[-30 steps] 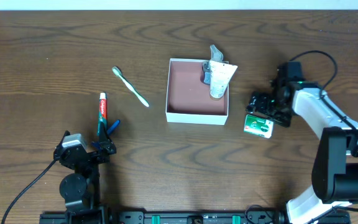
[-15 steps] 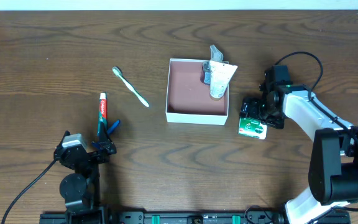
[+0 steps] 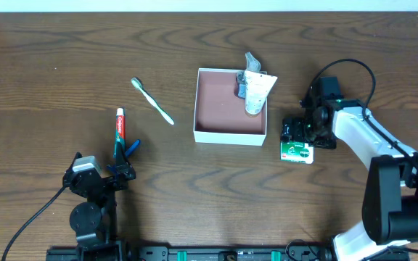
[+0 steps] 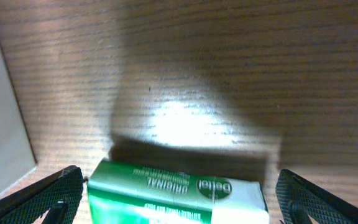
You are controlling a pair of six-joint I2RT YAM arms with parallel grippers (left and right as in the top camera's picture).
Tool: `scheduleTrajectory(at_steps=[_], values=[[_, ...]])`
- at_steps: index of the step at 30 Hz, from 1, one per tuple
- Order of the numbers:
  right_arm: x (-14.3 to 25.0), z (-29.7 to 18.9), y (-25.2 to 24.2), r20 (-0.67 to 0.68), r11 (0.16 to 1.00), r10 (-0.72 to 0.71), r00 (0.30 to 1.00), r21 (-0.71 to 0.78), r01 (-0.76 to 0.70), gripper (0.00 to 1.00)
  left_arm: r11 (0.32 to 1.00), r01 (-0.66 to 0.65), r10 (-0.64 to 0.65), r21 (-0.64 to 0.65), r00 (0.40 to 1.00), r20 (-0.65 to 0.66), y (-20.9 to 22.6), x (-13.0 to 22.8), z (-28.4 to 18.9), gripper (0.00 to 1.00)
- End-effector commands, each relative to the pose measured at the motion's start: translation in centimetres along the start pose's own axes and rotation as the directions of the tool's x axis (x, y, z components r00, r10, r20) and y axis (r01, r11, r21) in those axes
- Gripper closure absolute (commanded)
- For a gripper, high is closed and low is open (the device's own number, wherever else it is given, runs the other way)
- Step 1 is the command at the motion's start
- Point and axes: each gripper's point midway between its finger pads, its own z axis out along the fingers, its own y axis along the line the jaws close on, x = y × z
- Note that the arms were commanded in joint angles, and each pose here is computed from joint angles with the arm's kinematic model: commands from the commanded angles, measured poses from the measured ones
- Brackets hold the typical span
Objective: Pack container
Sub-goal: 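Move the right gripper down to the green Dettol soap bar, then close the right gripper on the soap bar and lift it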
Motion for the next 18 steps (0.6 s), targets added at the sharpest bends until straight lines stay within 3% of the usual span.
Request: scheduleTrajectory(at_steps=[1,18], values=[[0.4,-0.5,-0.2,-0.001,0.997,-0.078,0.997,-0.002,0.078,0.01,1.0,-0.012,0.012,-0.002,0.999,-0.047,0.2,1.5,0.1,0.02],[1.6,-0.3,1.7,-0.033,0.986,-0.168,0.985,-0.018,0.168,0.01,1.0,-0.012,0.012,-0.001,0.999,-0.048,0.2,1.5,0.1,0.02]])
